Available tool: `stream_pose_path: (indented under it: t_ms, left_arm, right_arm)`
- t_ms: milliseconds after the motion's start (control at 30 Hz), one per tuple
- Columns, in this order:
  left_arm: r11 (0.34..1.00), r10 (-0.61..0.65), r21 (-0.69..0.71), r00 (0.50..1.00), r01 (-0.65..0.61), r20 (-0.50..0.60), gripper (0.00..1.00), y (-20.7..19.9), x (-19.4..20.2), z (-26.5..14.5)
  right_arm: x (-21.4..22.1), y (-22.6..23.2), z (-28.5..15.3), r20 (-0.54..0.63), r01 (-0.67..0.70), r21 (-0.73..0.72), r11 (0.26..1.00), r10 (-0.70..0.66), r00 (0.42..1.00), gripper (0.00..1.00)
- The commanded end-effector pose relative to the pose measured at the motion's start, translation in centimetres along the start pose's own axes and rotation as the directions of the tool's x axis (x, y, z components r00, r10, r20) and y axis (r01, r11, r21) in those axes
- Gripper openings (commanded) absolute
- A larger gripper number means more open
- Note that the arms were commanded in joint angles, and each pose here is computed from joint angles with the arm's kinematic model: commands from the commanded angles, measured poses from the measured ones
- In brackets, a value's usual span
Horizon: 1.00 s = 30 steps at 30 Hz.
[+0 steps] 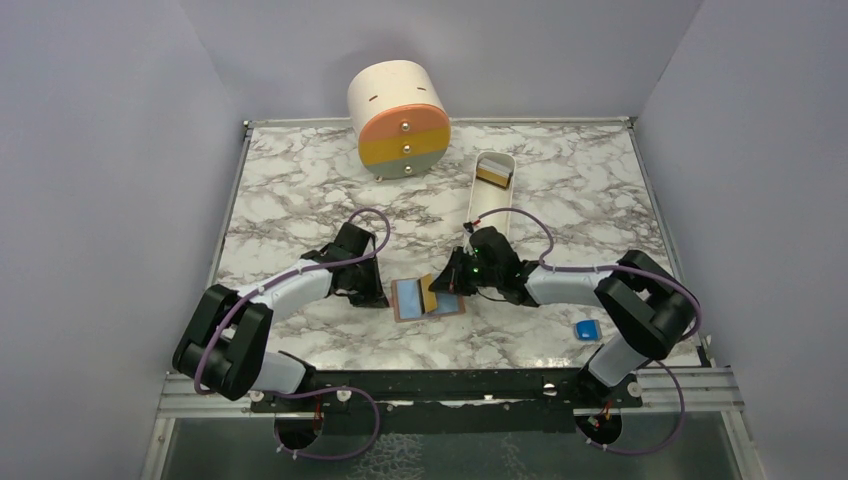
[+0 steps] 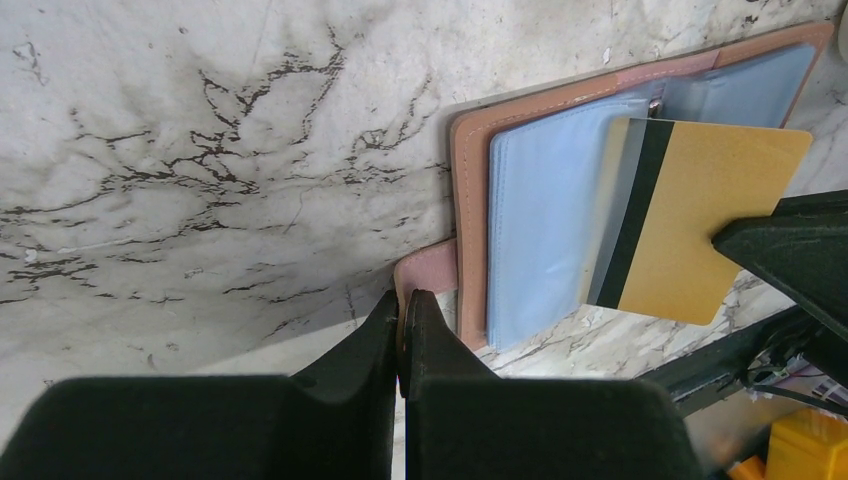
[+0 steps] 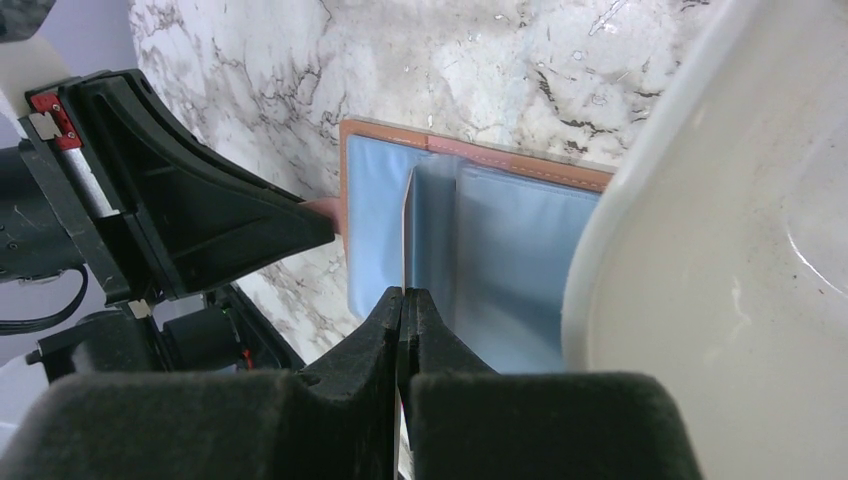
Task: Put the credit cards into the card holder
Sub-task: Insert the credit card into the card holder.
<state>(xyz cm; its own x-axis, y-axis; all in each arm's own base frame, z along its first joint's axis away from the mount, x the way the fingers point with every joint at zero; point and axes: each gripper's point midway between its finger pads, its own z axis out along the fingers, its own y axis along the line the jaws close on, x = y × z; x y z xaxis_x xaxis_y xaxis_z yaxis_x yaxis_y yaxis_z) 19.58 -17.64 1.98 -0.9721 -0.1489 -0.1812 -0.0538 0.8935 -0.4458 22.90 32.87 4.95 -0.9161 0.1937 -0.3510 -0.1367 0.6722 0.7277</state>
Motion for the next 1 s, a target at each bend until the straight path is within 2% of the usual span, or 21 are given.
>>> stream_pose_path:
  t_ms: [0, 133, 267, 367, 633, 767, 967]
  left_arm:
    - [1.0, -0.005, 0.028, 1.0, 0.005, -0.002, 0.0, -0.4, 0.6, -0.3]
    - [0.999, -0.009, 0.043, 1.0, 0.009, 0.0, 0.0, -0.7, 0.6, -0.4]
    - [0.998, -0.011, 0.054, 1.0, 0.011, -0.001, 0.0, -0.9, 0.7, -0.3]
    - [0.998, -0.01, 0.055, 1.0, 0.01, 0.001, 0.0, -0.8, 0.7, -0.4]
    - [0.998, -0.016, 0.061, 1.0, 0.015, 0.008, 0.0, -0.8, 0.9, -0.5]
    - [0.998, -0.019, 0.065, 1.0, 0.019, 0.003, 0.0, -0.8, 1.2, -0.3]
    - [0.997, -0.017, 0.072, 1.0, 0.017, 0.004, 0.0, -0.9, 1.2, -0.3]
  right_arm:
    - [0.7, -1.8, 0.6, -0.021, -0.045, 0.048, 0.998, 0.046, 0.999, 0.01]
    - [0.9, -2.0, 0.7, -0.023, -0.053, 0.062, 0.997, 0.054, 0.998, 0.04]
    - [0.8, -2.4, 0.8, -0.026, -0.033, 0.104, 0.994, 0.036, 0.999, 0.17]
    - [0.6, -3.0, 0.5, -0.027, 0.0, 0.17, 0.985, 0.005, 1.0, 0.23]
    - [1.5, -3.9, 0.1, -0.046, 0.031, 0.233, 0.972, -0.021, 0.999, 0.22]
    - [1.8, -3.7, 0.4, -0.049, 0.031, 0.22, 0.975, -0.021, 0.999, 0.15]
    - [1.8, -3.2, 1.0, -0.046, 0.027, 0.204, 0.978, -0.018, 0.999, 0.1]
